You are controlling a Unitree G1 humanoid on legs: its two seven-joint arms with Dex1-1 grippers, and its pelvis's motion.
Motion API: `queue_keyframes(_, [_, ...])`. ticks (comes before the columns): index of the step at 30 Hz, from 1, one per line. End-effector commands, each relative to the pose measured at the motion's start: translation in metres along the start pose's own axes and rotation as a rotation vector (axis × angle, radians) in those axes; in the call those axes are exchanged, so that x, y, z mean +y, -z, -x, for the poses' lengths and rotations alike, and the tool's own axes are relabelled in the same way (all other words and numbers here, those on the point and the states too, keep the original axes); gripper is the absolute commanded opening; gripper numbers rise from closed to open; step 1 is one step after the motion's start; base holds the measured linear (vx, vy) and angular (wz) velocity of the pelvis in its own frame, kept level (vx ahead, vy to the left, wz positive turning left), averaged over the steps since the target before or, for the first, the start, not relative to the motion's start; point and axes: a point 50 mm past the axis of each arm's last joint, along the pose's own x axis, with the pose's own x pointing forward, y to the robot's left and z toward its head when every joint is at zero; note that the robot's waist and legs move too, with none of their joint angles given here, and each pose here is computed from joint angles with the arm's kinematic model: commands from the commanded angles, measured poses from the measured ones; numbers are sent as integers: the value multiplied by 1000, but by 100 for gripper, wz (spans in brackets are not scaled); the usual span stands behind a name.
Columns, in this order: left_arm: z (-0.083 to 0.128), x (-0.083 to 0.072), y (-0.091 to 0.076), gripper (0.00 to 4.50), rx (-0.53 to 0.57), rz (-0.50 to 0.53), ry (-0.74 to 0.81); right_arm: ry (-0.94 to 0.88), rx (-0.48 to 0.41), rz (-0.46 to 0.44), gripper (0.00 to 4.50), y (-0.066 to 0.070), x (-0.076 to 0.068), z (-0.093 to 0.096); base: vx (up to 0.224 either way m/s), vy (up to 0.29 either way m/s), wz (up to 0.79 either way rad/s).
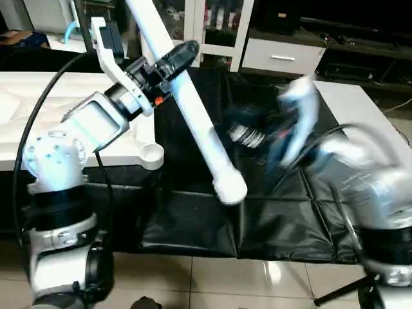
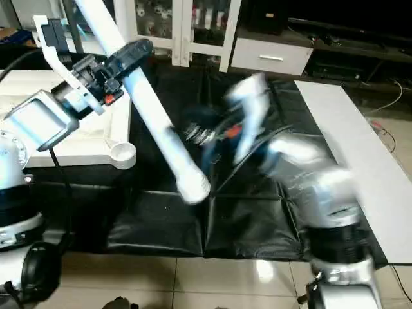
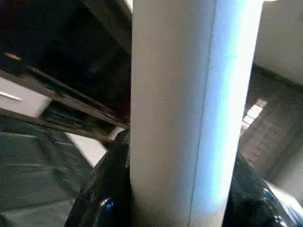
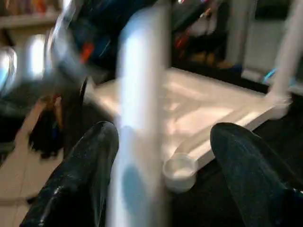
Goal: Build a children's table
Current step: Pick table leg
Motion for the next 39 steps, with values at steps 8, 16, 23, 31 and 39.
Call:
queue_keyframes(8, [-10, -21, 5, 168, 96, -5, 199, -1, 158, 5, 339, -1, -5, 22, 0, 0, 0])
queue_keyframes(16, [-16, -19, 8, 168, 179, -56, 199, -169, 270, -71, 339, 14, 12, 8, 0, 0, 0])
queue_keyframes(23, [-23, -21, 6, 168, 211, -92, 231, -233, 409, -112, 339, 34, 11, 1, 0, 0, 0])
queue_keyframes(31, [-24, -21, 8, 168, 239, -100, 255, -279, 399, -134, 339, 37, 13, -6, 0, 0, 0])
queue_keyframes(39, [-25, -26, 13, 168, 262, -94, 325, -331, 441, -165, 339, 45, 12, -5, 0, 0, 0])
